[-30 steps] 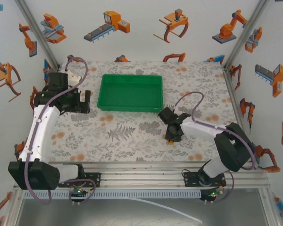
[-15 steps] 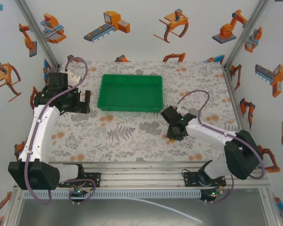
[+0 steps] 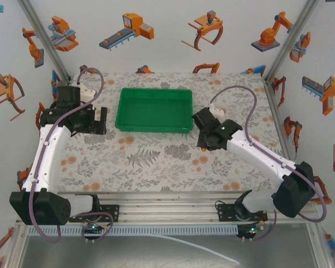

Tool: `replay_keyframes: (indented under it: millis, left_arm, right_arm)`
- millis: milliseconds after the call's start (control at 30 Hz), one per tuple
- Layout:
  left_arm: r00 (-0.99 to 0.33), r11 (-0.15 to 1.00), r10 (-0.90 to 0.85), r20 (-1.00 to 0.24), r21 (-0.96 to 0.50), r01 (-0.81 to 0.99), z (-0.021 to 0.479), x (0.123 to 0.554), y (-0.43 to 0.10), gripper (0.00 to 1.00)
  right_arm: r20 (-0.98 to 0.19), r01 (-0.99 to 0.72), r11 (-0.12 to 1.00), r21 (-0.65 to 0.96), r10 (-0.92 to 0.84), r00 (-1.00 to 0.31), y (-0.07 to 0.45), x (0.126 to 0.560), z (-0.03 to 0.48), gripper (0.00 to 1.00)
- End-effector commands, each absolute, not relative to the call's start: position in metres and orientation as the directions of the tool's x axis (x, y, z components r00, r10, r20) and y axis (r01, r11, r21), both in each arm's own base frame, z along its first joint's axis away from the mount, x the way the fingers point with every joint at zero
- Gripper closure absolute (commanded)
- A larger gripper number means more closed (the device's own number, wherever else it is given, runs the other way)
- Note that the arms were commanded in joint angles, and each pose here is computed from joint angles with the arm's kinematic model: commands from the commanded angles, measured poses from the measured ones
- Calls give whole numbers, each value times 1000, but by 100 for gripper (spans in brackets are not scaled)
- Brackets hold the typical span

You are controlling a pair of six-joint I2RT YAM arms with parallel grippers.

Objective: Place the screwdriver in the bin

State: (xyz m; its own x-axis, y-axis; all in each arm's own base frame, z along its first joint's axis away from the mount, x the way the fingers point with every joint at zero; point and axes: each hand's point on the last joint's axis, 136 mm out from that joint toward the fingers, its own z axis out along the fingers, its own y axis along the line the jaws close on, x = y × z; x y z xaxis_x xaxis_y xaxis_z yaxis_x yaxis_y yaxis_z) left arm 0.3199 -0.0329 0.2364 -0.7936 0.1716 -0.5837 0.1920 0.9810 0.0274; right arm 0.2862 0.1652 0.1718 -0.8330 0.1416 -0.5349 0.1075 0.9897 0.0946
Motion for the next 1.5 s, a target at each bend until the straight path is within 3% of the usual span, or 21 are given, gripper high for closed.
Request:
replay_keyframes:
  millis: [0,267,667,1467]
  left_arm:
    - [-785,981,177,-594,38,192,246,318,-33,3]
    - [-782,976,203,-590,58,209,246,315,-32,3]
    - [-788,975,211,-579,68,212,245,310,-32,3]
    - [-794,976,206,-571,58,212,244,312,-34,3]
  right_arm:
    - [-568,33,999,14,35,-822,173,304,193,77]
    - [-592,-103,994,23,-69,-803,235,365,216,77]
    - [-518,-190,980,61,-132,-845,303,433,158,77]
    - [-371,-164,981,101,-115,-921,297,473,67,71]
